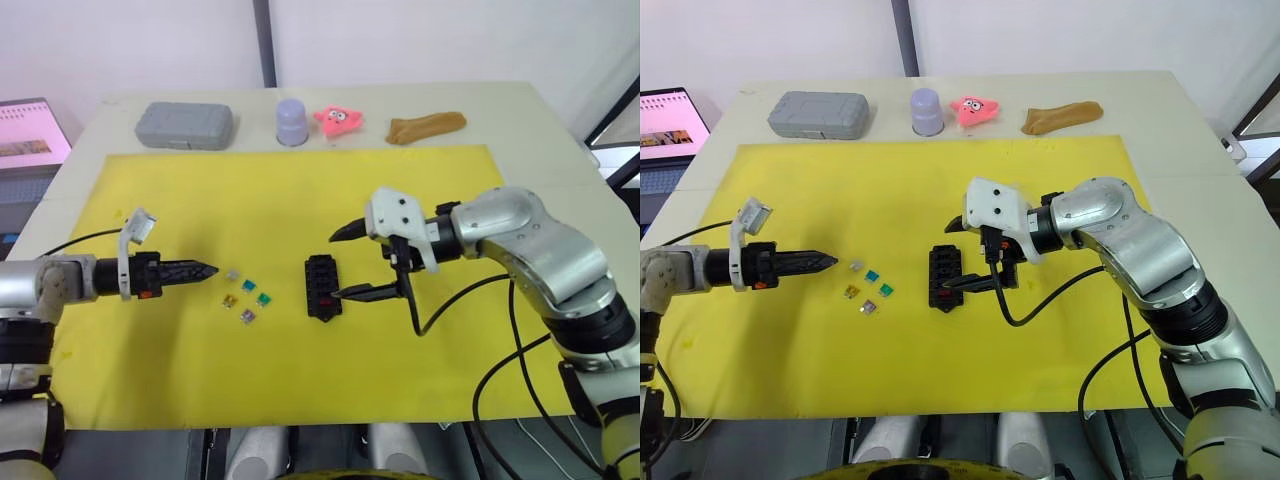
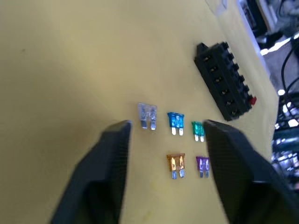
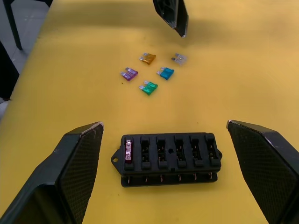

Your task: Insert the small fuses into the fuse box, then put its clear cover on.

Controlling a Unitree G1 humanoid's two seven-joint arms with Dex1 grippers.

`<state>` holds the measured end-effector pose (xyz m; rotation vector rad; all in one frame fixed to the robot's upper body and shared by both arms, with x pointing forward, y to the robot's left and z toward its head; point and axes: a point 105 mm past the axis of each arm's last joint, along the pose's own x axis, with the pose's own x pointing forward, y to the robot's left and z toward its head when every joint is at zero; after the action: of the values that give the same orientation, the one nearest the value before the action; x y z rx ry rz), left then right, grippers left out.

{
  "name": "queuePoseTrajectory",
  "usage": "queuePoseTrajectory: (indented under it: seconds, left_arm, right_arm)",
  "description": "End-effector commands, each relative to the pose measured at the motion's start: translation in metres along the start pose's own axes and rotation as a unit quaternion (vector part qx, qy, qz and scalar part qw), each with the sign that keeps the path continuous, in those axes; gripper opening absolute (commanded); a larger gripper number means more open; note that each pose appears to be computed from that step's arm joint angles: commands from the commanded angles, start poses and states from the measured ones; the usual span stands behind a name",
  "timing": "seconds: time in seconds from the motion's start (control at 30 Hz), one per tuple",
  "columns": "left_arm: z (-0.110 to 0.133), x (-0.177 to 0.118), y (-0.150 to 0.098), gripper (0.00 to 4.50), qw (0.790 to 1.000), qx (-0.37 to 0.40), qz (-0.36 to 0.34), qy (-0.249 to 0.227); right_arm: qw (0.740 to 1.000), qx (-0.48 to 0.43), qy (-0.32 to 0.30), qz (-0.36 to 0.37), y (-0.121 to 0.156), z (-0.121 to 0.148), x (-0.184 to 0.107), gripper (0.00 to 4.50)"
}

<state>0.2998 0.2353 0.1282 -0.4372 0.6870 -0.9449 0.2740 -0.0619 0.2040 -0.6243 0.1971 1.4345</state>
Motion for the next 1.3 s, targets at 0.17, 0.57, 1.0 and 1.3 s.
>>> queuePoseTrajectory:
  seconds: [0.17,0.57,1.0,1.3]
  left_arm:
    - [-0.003,0.008,0.008,2.72,0.998,-0.06,-0.012,-0.008]
    - [-0.012,0.035,0.008,2.72,0.996,-0.079,-0.043,0.021]
    - [-0.018,0.045,0.007,2.72,0.995,-0.077,-0.056,0.039]
    - [-0.02,0.046,0.012,0.86,0.995,-0.075,-0.045,0.042]
  right_arm:
    - [0.999,-0.03,-0.013,-0.005,0.003,0.015,0.0,4.5]
    - [0.999,-0.031,-0.011,-0.01,0.004,0.015,0.001,4.5]
    - [0.999,-0.035,-0.005,-0.018,0.004,0.014,0.001,4.5]
    - [0.999,-0.037,-0.003,-0.021,0.003,0.013,0.001,4.5]
